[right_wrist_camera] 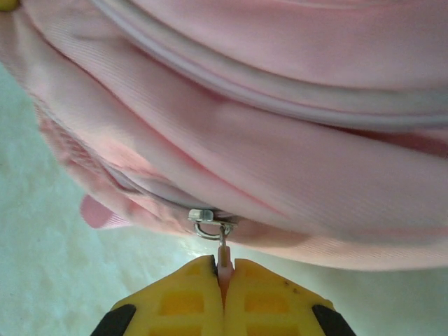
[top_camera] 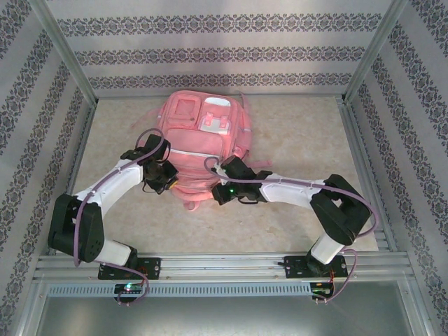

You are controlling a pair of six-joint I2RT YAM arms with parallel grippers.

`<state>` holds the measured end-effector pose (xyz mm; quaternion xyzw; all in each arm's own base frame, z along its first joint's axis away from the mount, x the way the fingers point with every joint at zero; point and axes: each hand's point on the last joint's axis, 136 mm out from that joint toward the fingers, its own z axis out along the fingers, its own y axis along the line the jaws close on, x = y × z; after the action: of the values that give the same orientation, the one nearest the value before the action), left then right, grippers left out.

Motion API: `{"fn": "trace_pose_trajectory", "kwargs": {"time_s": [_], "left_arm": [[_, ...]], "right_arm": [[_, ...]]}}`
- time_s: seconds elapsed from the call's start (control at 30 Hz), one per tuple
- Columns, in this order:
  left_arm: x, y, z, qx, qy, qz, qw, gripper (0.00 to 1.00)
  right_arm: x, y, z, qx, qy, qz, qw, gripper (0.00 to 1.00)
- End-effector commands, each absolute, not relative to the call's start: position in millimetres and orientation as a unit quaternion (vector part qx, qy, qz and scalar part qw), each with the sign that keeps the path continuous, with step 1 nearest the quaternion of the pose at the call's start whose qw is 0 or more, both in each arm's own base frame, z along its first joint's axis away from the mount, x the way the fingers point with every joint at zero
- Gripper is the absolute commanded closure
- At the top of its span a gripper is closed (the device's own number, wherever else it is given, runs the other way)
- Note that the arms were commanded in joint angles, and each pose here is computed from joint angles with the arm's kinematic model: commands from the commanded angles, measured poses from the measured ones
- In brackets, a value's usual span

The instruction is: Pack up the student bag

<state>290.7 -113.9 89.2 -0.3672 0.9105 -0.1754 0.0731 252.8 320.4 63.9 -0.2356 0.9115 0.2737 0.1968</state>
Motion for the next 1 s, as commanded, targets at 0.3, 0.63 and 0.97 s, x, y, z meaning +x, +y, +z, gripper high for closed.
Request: {"fn": "trace_pose_trajectory", "kwargs": {"time_s": [0.3,0.63,0.97], "left_arm": [[303,-67,109,-0.361,0.916,-0.103,0.142,0.94],[316,-82,128,-0.349,0.914,-0.158,0.134,0.49],[266,-128,116,-0.415,0.893,-0.17,0.035,0.46]], "right_arm": [[247,279,49,-0.235,0.93,0.227,0.168,1.0],[230,353,54,-0.273,0.9,0.319,0.117,1.0],[247,361,54,-0.261,0.905,0.305,0.139,1.0]]}}
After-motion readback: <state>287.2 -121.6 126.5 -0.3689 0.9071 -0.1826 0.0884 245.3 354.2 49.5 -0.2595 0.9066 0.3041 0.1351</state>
